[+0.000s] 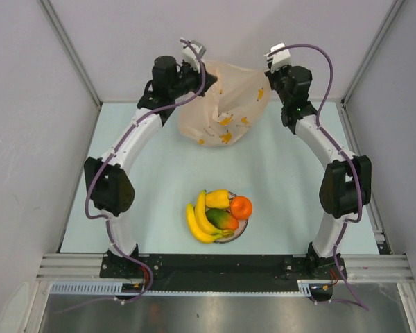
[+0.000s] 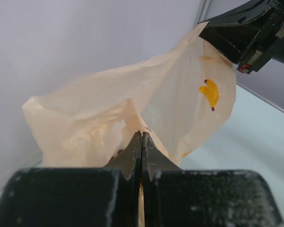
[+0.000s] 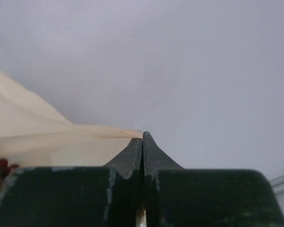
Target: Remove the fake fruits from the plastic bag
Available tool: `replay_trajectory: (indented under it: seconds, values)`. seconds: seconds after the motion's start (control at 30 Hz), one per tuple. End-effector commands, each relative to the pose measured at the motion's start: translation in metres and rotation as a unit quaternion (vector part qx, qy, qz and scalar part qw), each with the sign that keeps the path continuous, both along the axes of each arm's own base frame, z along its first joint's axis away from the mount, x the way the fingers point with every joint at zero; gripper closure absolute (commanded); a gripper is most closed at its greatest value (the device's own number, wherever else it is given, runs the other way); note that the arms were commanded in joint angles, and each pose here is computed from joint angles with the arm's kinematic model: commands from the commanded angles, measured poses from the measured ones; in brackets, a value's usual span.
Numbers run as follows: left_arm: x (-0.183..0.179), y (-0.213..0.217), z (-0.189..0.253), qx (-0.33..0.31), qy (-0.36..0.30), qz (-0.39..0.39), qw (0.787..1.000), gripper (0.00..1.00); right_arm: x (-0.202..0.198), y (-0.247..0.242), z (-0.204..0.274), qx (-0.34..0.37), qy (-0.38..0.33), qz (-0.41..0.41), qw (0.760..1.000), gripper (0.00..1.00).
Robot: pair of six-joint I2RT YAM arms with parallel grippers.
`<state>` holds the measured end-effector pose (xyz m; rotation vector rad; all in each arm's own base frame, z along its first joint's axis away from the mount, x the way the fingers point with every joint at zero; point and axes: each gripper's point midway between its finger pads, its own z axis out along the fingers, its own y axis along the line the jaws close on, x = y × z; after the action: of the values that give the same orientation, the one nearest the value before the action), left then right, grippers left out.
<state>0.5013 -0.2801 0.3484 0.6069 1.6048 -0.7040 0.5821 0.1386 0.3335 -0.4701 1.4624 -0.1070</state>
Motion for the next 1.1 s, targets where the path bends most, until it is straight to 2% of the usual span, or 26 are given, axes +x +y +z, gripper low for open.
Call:
replay_trajectory:
  seconds: [0.0,0.03,0.1,0.2,0.23,0.27,0.3,0.37,0.4,0.43,0.47,0.5,0.63,0.73,0.8,0.87,0.9,0.97,1.0,1.03,1.07]
  values:
    - [-0.017,-0.042,0.085,0.000,-0.139,-0.036,0.990,1.00,-0.019,-0.007,0.070,0.034,-0.069,-0.003,0.997,1.00]
    - [-0.025,-0.051,0.093,0.002,-0.152,-0.052,0.987,1.00,-0.026,-0.009,0.051,0.030,-0.045,-0.003,0.999,1.00]
    - [-0.047,-0.071,0.090,-0.001,-0.139,-0.085,0.987,1.00,-0.055,-0.015,0.066,0.038,-0.048,0.005,0.998,1.00]
    - [-0.084,-0.085,0.069,-0.010,-0.083,-0.136,0.987,1.00,-0.100,-0.020,0.045,0.036,-0.006,0.024,0.999,1.00]
    - [-0.100,-0.083,0.057,-0.011,-0.057,-0.147,0.987,1.00,-0.112,-0.025,0.024,0.031,0.023,0.022,0.999,1.00]
    - [-0.108,-0.083,0.046,-0.007,-0.041,-0.150,0.988,1.00,-0.129,-0.031,0.033,0.039,0.017,0.023,0.999,1.00]
    - [-0.115,-0.080,0.016,0.007,-0.009,-0.151,0.989,1.00,-0.138,-0.036,0.025,0.039,0.033,0.019,0.999,1.00]
    - [-0.131,-0.070,0.000,0.018,0.011,-0.150,0.988,1.00,-0.154,-0.053,0.006,0.038,0.059,0.008,0.998,1.00]
    - [-0.136,-0.064,-0.031,0.036,0.040,-0.145,0.988,1.00,-0.159,-0.059,-0.006,0.035,0.077,0.002,0.996,1.00]
    - [-0.141,-0.059,-0.042,0.043,0.051,-0.141,0.988,1.00,-0.164,-0.064,-0.017,0.035,0.088,-0.003,0.995,1.00]
    - [-0.149,-0.053,-0.040,0.044,0.048,-0.140,0.988,1.00,-0.167,-0.073,-0.031,0.036,0.104,-0.013,0.994,1.00]
    - [-0.156,-0.049,-0.059,0.054,0.067,-0.141,0.986,1.00,-0.175,-0.076,-0.036,0.045,0.120,-0.015,0.992,1.00]
    - [-0.173,-0.039,-0.060,0.062,0.064,-0.150,0.985,1.00,-0.185,-0.072,-0.032,0.055,0.122,0.006,0.991,1.00]
    - [-0.159,-0.040,-0.047,0.067,0.030,-0.134,0.988,1.00,-0.173,-0.077,-0.013,0.054,0.075,-0.008,0.996,1.00]
    - [-0.127,-0.048,-0.032,0.084,-0.006,-0.115,0.990,1.00,-0.158,-0.083,0.004,0.048,0.030,-0.023,0.998,1.00]
    - [-0.104,-0.054,-0.025,0.097,-0.015,-0.107,0.989,1.00,-0.136,-0.089,0.015,0.039,0.012,-0.033,0.999,1.00]
    - [-0.083,-0.059,-0.009,0.090,-0.031,-0.101,0.990,1.00,-0.127,-0.096,0.031,0.047,-0.013,-0.041,0.998,1.00]
    - [-0.062,-0.058,0.012,0.066,-0.048,-0.090,0.993,1.00,-0.102,-0.099,0.055,0.077,-0.033,-0.045,0.995,1.00]
    - [-0.047,-0.053,0.043,0.029,-0.072,-0.073,0.994,1.00,-0.092,-0.107,0.061,0.091,-0.033,-0.054,0.994,1.00]
    - [-0.032,-0.054,0.041,0.022,-0.073,-0.067,0.995,1.00,-0.077,-0.108,0.088,0.116,-0.050,-0.051,0.991,1.00]
    - [-0.023,-0.051,0.076,0.005,-0.109,-0.056,0.992,1.00,-0.069,-0.110,0.096,0.121,-0.054,-0.051,0.990,1.00]
